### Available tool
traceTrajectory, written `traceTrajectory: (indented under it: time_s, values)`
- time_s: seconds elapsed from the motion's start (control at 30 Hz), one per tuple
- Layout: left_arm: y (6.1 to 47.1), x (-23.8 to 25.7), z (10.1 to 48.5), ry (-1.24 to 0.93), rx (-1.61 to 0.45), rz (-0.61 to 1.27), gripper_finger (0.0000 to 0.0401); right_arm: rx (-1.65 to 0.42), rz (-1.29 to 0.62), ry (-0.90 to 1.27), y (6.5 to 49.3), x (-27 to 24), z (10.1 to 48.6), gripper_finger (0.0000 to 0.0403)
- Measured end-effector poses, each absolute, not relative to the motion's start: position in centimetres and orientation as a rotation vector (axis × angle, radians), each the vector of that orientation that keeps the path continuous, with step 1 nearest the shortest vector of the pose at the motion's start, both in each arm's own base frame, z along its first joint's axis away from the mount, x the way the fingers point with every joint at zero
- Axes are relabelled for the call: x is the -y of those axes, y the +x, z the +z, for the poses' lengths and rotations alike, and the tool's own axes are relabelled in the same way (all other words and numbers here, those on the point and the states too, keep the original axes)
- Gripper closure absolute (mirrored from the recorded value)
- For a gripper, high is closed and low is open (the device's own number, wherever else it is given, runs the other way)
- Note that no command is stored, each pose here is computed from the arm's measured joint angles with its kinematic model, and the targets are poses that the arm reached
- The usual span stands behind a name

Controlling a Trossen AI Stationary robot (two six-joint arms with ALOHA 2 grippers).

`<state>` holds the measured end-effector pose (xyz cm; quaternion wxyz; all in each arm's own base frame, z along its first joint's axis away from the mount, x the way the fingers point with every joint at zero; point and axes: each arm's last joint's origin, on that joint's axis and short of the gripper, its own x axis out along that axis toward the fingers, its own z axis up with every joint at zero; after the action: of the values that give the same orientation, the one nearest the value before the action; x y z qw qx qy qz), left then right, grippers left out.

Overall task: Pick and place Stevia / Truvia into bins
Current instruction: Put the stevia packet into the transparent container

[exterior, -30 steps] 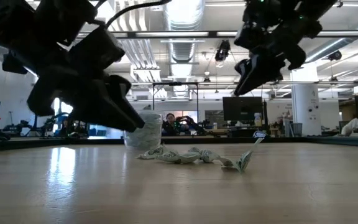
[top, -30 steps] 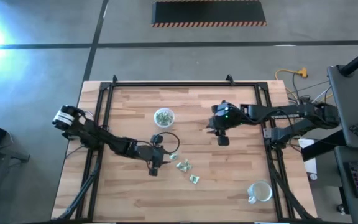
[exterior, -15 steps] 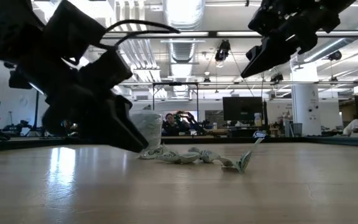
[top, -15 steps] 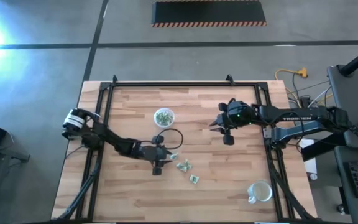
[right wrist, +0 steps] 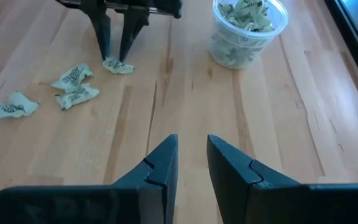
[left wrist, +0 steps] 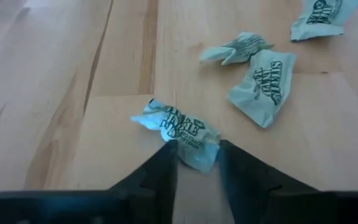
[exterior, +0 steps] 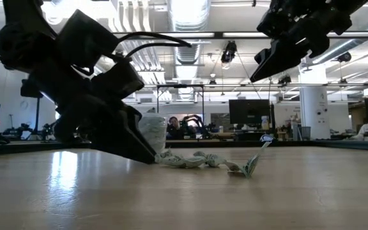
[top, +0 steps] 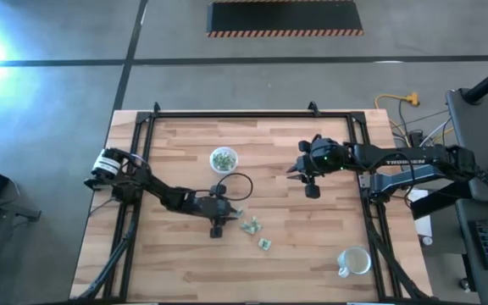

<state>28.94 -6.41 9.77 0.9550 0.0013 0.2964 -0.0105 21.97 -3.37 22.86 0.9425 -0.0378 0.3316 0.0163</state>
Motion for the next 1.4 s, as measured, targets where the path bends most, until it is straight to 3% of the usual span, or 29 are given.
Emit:
traceTrajectory:
  time_s: [0.23, 0.57, 1.1, 1.4]
  values:
    - [28.9, 6.5, 9.7, 0.052, -0.606, -0.050, 0.0393, -0.676, 0.033, -0.077, 22.0, 3.4, 22.9, 0.0324]
    - [28.4, 6.2, 11.1, 0.097, -0.609, -0.022, 0.0400, -0.681, 0.034, -0.077, 22.0, 3.4, 22.8, 0.0334]
    - [25.2, 3.2, 18.5, 0.322, -0.533, 0.358, 0.0401, -0.683, 0.036, -0.080, 21.9, 3.4, 22.7, 0.0335]
    - [24.4, -1.1, 19.4, 0.332, -0.591, 0.520, 0.0401, -0.683, 0.035, -0.077, 21.9, 3.4, 22.7, 0.0335]
